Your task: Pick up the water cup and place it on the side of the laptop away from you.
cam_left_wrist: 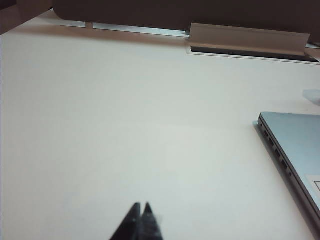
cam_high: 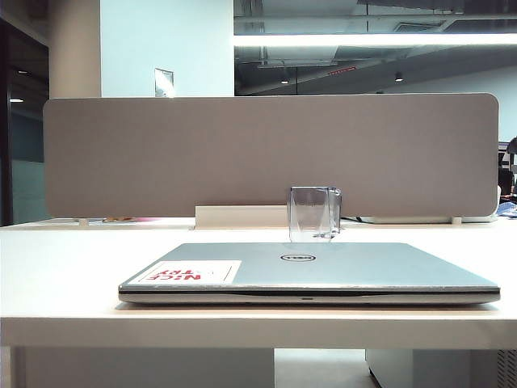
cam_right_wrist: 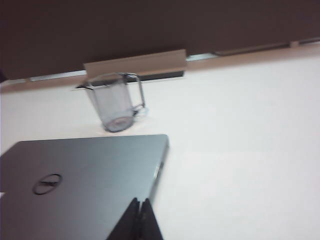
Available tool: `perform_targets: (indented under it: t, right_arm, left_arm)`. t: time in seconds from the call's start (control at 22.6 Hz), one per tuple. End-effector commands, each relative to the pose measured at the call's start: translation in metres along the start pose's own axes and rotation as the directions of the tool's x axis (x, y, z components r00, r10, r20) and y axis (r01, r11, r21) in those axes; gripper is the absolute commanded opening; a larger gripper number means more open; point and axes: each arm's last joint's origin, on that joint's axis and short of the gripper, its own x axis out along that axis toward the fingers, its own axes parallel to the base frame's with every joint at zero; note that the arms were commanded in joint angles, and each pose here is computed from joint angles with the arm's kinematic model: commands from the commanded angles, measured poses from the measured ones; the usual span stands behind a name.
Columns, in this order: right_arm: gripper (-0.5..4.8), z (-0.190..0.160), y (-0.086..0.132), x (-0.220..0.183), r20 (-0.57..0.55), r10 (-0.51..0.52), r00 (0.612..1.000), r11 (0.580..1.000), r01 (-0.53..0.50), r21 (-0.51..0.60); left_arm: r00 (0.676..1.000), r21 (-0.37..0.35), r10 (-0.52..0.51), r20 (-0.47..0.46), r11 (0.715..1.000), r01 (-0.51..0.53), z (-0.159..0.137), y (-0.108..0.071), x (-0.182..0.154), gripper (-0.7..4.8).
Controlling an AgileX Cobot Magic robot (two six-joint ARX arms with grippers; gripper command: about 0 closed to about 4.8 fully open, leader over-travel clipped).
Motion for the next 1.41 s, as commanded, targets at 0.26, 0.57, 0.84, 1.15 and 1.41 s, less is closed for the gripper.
perform_targets:
  t: [0.26, 0.57, 0.84, 1.15, 1.41]
  right_arm:
    - [-0.06, -0.009, -0.002, 0.001, 0.005, -0.025, 1.000, 0.998, 0.026, -0.053]
    - [-0.06, -0.011, -0.008, 0.000, -0.003, -0.187, 0.982, 0.977, 0.185, -0.108]
    - [-0.06, -0.013, -0.010, 0.000, -0.019, -0.229, 0.973, 0.962, 0.223, -0.160]
    - [-0.05, -0.016, -0.010, 0.000, -0.042, -0.226, 0.973, 0.963, 0.217, -0.157]
    - [-0.05, -0.016, -0.010, 0.000, -0.042, -0.226, 0.973, 0.963, 0.217, -0.157]
  left_arm:
    - [1.000, 0.001, -0.006, 0.014, 1.000, 0.006, 0.002, 0.000, 0.000, -0.05]
    - [1.000, 0.001, -0.006, 0.014, 1.000, 0.006, 0.002, 0.000, 0.000, -0.05]
    - [1.000, 0.001, -0.006, 0.014, 1.000, 0.006, 0.002, 0.000, 0.000, -0.05]
    - [1.000, 0.001, -0.006, 0.014, 1.000, 0.006, 0.002, 0.000, 0.000, -0.05]
    - [1.000, 0.001, -0.006, 0.014, 1.000, 0.006, 0.002, 0.000, 0.000, -0.05]
